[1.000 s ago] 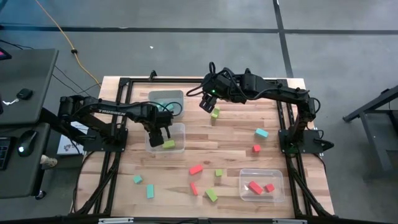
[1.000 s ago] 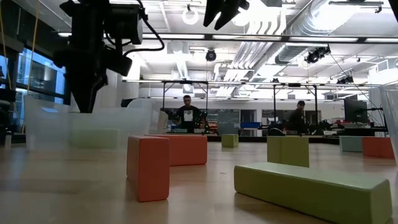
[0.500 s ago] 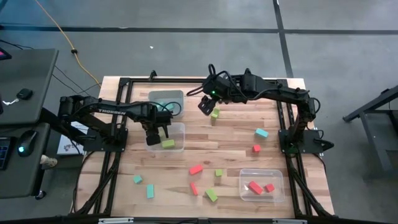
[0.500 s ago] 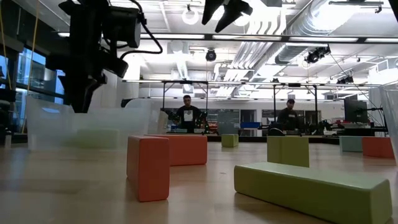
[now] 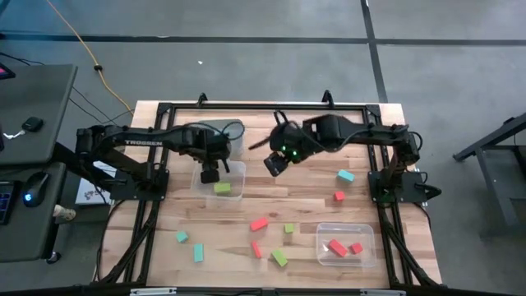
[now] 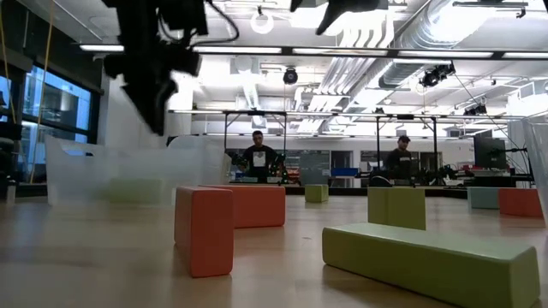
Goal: Sort & place blocks by color
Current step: Put the orange block into the right transparent bin
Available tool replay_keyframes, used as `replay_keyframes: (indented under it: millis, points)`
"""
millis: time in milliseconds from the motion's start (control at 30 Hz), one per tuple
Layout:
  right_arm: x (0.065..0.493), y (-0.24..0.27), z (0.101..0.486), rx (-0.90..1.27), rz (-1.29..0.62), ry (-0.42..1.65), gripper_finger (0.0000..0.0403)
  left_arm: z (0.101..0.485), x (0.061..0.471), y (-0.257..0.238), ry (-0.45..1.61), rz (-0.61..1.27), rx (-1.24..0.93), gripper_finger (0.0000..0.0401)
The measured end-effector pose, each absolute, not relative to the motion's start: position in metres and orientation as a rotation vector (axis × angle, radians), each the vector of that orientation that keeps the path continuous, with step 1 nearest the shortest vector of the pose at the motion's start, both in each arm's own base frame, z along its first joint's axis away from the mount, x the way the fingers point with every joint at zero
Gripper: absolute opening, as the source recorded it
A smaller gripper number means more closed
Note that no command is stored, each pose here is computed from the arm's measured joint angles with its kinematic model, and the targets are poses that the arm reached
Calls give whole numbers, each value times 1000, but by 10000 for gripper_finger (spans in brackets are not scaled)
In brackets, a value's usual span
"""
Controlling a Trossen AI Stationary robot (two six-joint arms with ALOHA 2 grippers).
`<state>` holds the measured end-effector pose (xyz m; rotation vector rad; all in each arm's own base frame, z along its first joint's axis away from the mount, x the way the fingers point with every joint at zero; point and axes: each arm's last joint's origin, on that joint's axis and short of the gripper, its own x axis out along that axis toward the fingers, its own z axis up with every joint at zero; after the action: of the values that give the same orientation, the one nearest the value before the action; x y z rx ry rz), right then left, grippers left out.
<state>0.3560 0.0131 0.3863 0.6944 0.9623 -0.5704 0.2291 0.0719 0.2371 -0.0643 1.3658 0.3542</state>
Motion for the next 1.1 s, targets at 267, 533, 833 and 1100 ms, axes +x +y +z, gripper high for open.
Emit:
replay_keyframes:
  millis: [267,533,833,1100]
  points:
    - [353,52,363,722,-601,1044,255,273,236,82,1224,396,-64,110]
    - [363,73,328,613,-370,1141,255,290,241,83,1171,379,-32,110]
    - [382,79,285,452,-23,1076,255,310,239,90,1132,454,-110,110]
    - [392,81,270,278,122,937,255,340,222,96,1165,547,-214,110]
